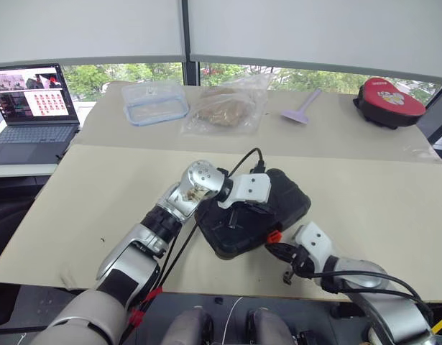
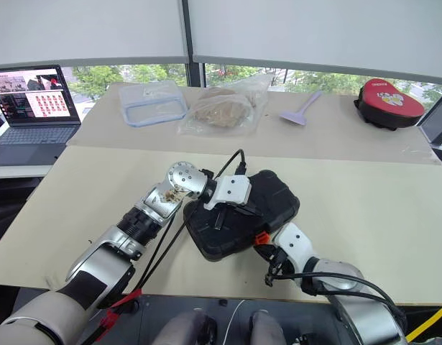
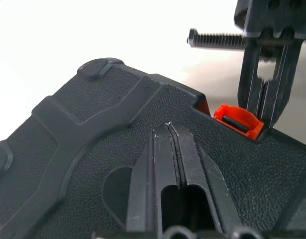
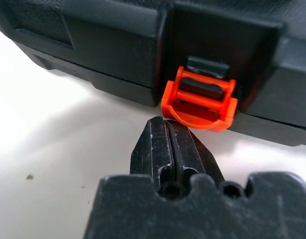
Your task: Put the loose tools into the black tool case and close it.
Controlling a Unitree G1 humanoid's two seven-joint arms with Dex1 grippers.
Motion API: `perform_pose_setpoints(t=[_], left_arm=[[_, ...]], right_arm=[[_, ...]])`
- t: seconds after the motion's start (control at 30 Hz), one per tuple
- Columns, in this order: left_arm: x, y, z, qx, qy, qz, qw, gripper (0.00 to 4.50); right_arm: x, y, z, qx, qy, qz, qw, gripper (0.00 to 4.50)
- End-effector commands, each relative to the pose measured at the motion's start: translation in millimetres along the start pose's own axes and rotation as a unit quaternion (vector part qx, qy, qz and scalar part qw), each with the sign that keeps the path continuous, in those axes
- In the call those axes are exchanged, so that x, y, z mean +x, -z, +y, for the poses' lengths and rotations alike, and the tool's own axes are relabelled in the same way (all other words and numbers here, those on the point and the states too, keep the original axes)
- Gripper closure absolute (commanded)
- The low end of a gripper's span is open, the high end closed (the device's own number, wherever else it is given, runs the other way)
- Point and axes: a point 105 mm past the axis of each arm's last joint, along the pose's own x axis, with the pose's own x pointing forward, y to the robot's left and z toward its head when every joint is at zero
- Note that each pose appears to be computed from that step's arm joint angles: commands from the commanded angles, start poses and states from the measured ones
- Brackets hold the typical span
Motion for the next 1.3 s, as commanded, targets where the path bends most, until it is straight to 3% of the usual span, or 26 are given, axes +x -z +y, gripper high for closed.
perform_pose_setpoints(t=[0.03,0.37,0.6,0.8,1.17,1.3], left_arm=[[7.8,22.5,-14.4,-0.022,0.031,0.044,0.998,4.45],[7.7,22.4,-13.2,-0.019,0.033,0.046,0.998,4.45],[7.4,23.4,-14.3,-0.017,0.037,0.049,0.998,4.45],[7.2,27.0,-15.9,-0.016,0.038,0.052,0.998,4.45],[6.1,31.6,-14.6,-0.018,0.031,0.055,0.998,4.45],[-16.9,34.7,-8.3,-0.059,-0.004,0.044,0.997,4.45]], right_arm=[[-7.1,-8.6,-4.5,-0.024,0.020,-0.012,0.999,4.50],[8.2,-3.9,-8.7,-0.015,0.035,-0.019,0.999,4.50],[-4.0,-40.2,-21.1,-0.024,0.081,-0.109,0.990,4.50],[-18.0,-52.5,-14.8,-0.019,0.070,-0.134,0.988,4.50],[-22.2,-28.7,-8.9,-0.015,0.040,-0.089,0.995,4.50],[-52.3,-18.5,-5.1,-0.032,-0.008,-0.046,0.998,4.50]])
